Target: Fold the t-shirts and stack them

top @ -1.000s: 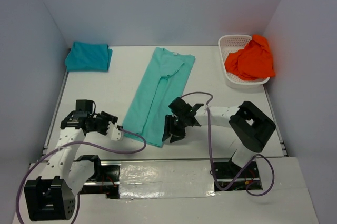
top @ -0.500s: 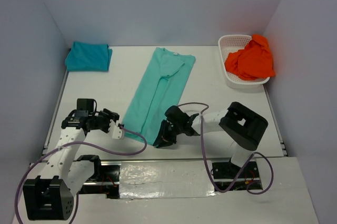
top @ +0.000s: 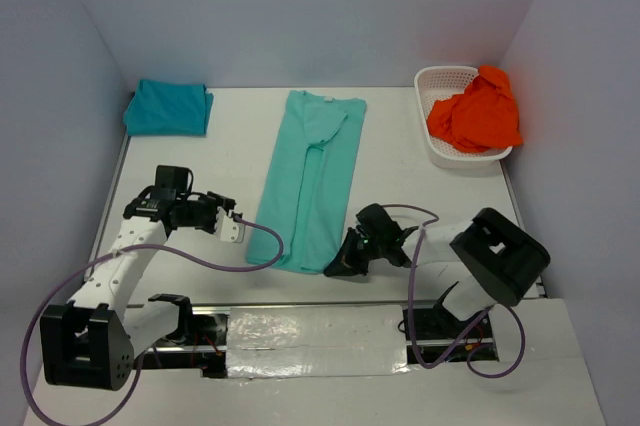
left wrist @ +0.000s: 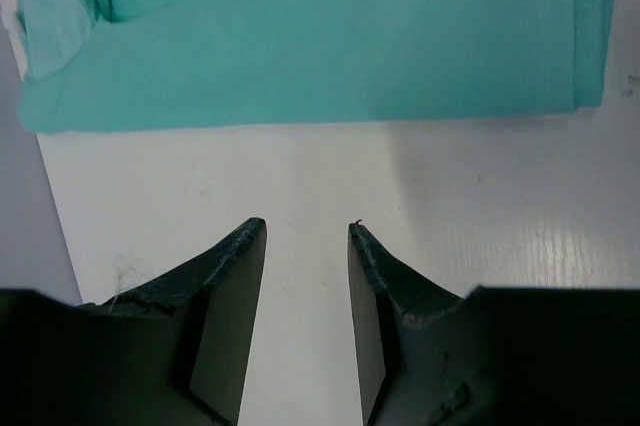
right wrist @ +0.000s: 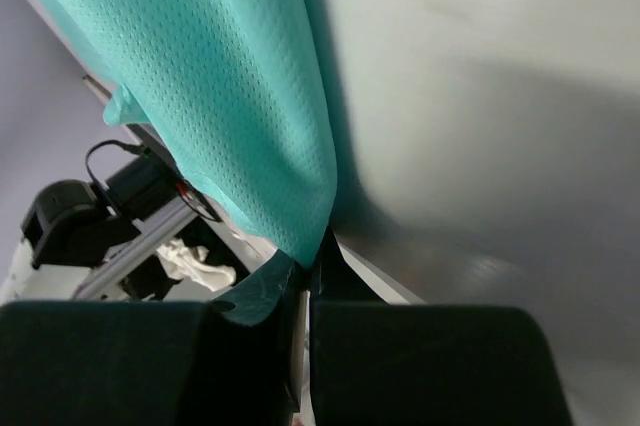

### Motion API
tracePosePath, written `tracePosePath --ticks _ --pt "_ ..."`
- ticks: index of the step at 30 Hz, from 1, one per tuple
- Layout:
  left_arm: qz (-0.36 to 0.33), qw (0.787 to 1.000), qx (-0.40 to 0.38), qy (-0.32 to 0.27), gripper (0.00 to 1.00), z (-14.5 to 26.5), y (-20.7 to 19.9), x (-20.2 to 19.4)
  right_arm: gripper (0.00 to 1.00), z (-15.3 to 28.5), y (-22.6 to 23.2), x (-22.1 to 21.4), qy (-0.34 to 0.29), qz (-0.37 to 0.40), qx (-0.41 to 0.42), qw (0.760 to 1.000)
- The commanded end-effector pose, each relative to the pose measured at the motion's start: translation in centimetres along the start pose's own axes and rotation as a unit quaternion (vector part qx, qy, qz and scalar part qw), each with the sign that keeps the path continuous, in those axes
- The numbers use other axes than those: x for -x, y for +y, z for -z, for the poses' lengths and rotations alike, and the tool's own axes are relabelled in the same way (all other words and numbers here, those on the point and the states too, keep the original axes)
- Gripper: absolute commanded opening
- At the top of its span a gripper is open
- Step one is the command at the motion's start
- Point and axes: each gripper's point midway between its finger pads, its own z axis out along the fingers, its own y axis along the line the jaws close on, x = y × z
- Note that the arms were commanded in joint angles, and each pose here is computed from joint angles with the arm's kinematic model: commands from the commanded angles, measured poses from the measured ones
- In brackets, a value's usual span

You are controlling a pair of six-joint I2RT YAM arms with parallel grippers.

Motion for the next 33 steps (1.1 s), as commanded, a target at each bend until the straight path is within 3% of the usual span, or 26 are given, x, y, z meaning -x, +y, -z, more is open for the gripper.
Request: tracePosePath --ticks 1,5,8,12,13,14,16,17,22,29,33 --pt "-0.022 0.998 -0.025 -0.062 0.50 -1.1 0.5 2.9 0.00 2.2 -5.9 -0.6 0.003 0.024 -0.074 0.997" --pt "-0.061 0.992 -0.065 -0.085 0.50 -2.6 0.7 5.2 0.00 4.7 -9.4 -1.4 0.005 0.026 -0.099 0.995" --pt "-0.116 0.977 -0.136 -0.117 0.51 -4.7 -2.2 8.3 0.00 6.0 -11.4 -1.8 0.005 0.021 -0.101 0.995" --pt "-0.227 0.943 -0.201 -0.138 0.68 -6.1 -7.4 9.6 0.00 6.8 -11.4 -1.9 0.006 0.060 -0.084 0.995" --pt "-0.246 0.937 -0.204 -0.141 0.70 -6.3 -8.0 9.9 0.06 6.8 -10.5 -2.3 0.020 0.067 -0.062 0.996" --pt "-0.264 0.927 -0.215 -0.154 0.71 -6.9 -9.5 10.7 0.29 6.9 -10.7 -2.4 0.025 0.064 -0.071 0.995" --pt "-0.275 0.919 -0.232 -0.160 0.72 -7.5 -10.8 11.0 0.43 6.9 -9.9 -2.0 0.024 0.071 -0.067 0.995" --pt "-0.281 0.914 -0.241 -0.167 0.72 -7.8 -11.4 11.5 0.55 7.2 -10.1 -2.1 0.029 0.066 -0.077 0.994" --pt "-0.284 0.895 -0.299 -0.173 0.70 -8.9 -13.2 11.2 0.80 9.1 -9.0 -1.4 0.022 0.089 -0.116 0.989" --pt "-0.265 0.909 -0.278 -0.162 0.65 -11.0 -12.7 11.3 0.76 9.2 -9.2 -0.2 0.011 0.065 -0.143 0.988" --pt "-0.257 0.907 -0.291 -0.166 0.54 -11.1 -13.4 11.2 0.63 8.4 -8.2 0.6 0.011 0.061 -0.122 0.991"
